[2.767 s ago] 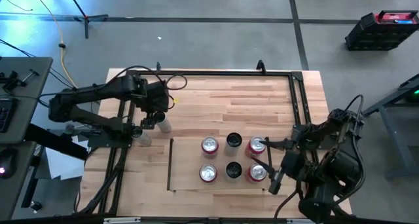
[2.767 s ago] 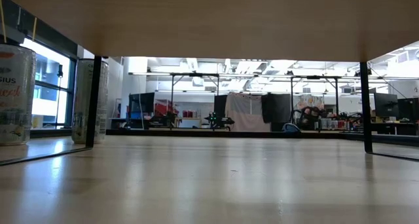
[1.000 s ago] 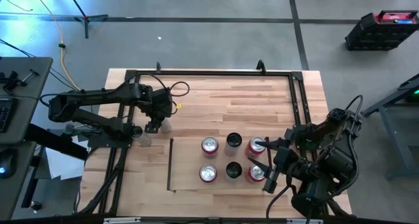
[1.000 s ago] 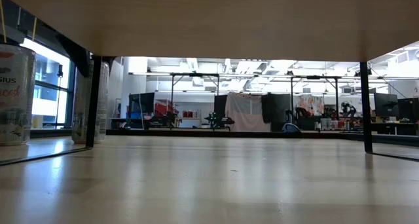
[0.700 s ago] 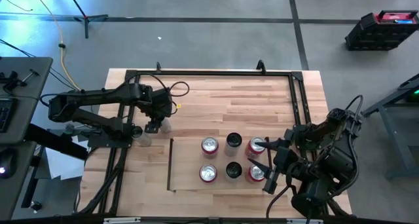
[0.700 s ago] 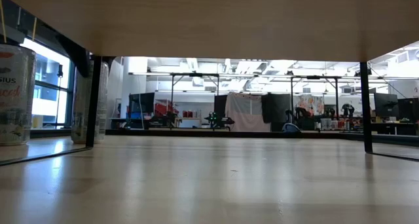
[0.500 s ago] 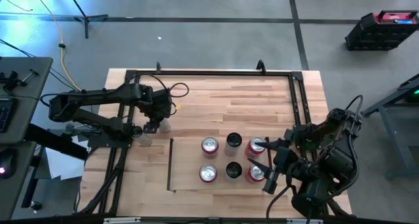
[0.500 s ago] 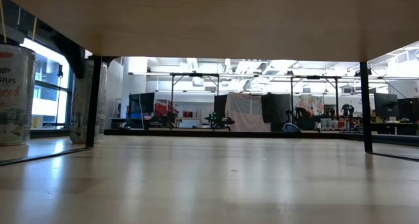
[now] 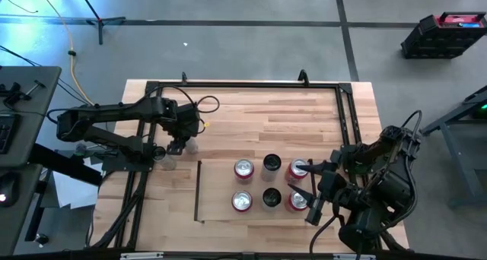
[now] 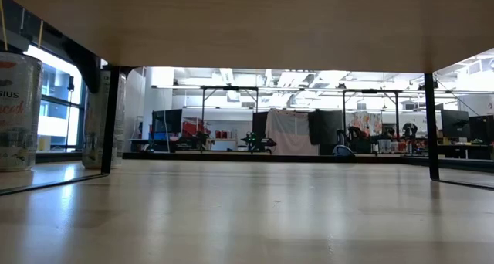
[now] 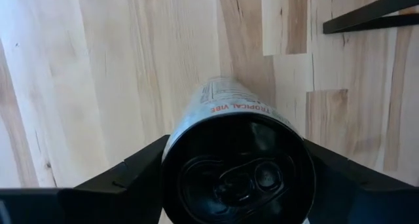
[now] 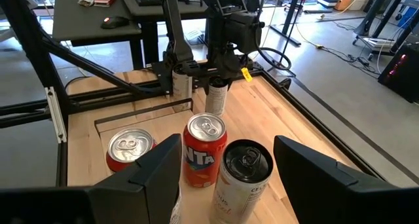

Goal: Place canned beverage on shelf
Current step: Put the top white yellow soda can on the shelf

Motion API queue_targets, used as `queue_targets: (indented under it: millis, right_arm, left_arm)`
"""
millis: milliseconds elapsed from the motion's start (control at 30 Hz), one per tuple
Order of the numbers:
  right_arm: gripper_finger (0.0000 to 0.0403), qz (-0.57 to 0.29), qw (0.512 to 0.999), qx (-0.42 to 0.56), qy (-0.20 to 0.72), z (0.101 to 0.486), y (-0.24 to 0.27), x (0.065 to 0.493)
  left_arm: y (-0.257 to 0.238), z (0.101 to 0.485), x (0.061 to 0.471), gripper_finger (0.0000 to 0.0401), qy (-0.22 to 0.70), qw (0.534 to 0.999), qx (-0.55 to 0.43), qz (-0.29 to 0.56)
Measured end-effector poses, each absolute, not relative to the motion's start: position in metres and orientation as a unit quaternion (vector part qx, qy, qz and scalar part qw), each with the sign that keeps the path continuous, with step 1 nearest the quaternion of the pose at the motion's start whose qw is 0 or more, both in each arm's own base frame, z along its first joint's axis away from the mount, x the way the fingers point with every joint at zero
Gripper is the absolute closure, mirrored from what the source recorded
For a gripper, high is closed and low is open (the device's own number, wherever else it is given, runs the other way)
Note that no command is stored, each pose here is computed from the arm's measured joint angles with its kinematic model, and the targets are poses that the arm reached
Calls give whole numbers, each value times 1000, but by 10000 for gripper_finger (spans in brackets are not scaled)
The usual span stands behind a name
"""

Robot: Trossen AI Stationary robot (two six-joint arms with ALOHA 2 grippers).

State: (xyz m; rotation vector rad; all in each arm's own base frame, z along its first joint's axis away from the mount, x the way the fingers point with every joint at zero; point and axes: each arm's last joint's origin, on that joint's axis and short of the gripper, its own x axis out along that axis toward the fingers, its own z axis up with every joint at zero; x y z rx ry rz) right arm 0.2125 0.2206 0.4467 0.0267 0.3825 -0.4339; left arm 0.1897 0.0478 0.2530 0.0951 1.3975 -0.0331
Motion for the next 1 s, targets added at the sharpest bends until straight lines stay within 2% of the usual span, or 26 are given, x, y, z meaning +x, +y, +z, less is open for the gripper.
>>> queue_targets:
  millis: [100,300,467,667,1000]
  right_arm:
    - [174,-217,959,12,185,447,220,212]
    - [174,-222,958,9,182,447,219,214]
    - [174,-233,955,5,183,447,214,219]
    - [174,-244,949,-7,200,446,203,230]
    - [174,-226,943,9,246,451,184,236]
  left_arm:
    - [48,253,189,158,643,765,35,-8]
    - [48,269,188,159,649,760,4,34]
    - [47,303,185,159,639,764,-48,82]
    - [36,352,177,159,609,778,-118,99]
    - [12,426,159,159,508,812,-255,131]
